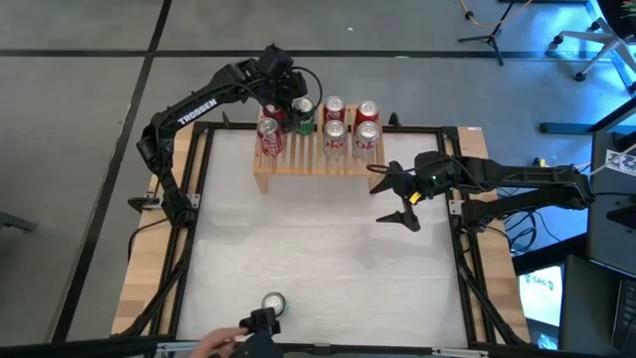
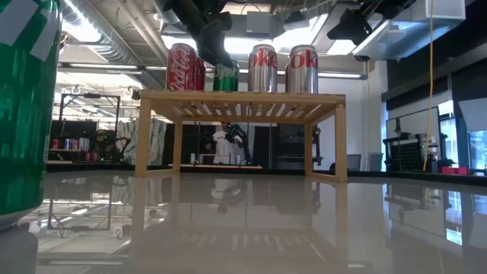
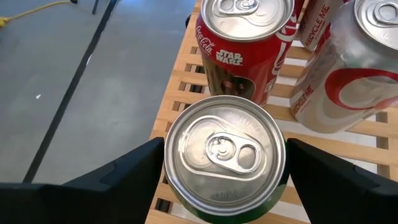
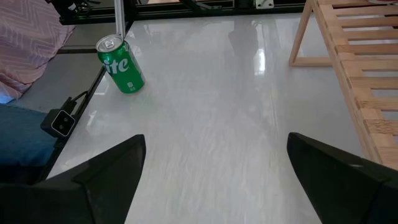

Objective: Place canned beverage on shelf
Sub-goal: Adjust the green soda cans on the shelf, then put the green soda can in line with the other green soda can on the shelf

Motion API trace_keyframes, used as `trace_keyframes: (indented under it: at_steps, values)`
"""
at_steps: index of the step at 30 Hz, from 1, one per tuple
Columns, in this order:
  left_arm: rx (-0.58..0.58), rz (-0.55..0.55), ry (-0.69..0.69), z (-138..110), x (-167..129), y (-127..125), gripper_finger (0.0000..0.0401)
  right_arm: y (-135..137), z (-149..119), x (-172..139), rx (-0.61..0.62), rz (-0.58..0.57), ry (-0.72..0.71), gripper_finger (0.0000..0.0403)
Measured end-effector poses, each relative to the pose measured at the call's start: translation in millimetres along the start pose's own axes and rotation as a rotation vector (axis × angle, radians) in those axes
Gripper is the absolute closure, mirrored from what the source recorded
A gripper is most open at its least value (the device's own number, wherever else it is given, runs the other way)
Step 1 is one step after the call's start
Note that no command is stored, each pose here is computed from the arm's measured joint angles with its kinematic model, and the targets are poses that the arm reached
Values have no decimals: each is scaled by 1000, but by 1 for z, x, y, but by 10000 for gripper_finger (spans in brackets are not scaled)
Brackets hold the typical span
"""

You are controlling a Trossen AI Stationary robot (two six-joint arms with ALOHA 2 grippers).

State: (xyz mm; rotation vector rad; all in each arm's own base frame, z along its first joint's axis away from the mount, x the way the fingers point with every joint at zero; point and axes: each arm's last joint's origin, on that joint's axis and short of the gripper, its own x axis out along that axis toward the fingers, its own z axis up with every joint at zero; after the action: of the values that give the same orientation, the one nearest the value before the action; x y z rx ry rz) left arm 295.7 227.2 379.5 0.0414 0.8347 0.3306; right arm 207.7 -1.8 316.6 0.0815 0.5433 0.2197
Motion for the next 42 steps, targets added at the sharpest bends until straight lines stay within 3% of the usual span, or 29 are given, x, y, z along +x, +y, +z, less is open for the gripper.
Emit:
trace_keyframes:
  at_steps: [15, 25, 33, 39, 42]
  values:
    - [6, -21, -10, 0, 0, 0, 84, 0, 0, 0, 0, 0, 0, 17]
    - [5, -14, -37, 5, -9, 0, 7, 0, 0, 0, 0, 0, 0, 17]
    - [7, 4, -136, 25, -34, 1, 2, 0, 0, 0, 0, 0, 0, 17]
    - [2, -151, -337, 50, -73, -7, 4, 0, 0, 0, 0, 0, 0, 17]
    - [-69, -237, -409, 60, -95, -15, 2, 0, 0, 0, 0, 0, 0, 17]
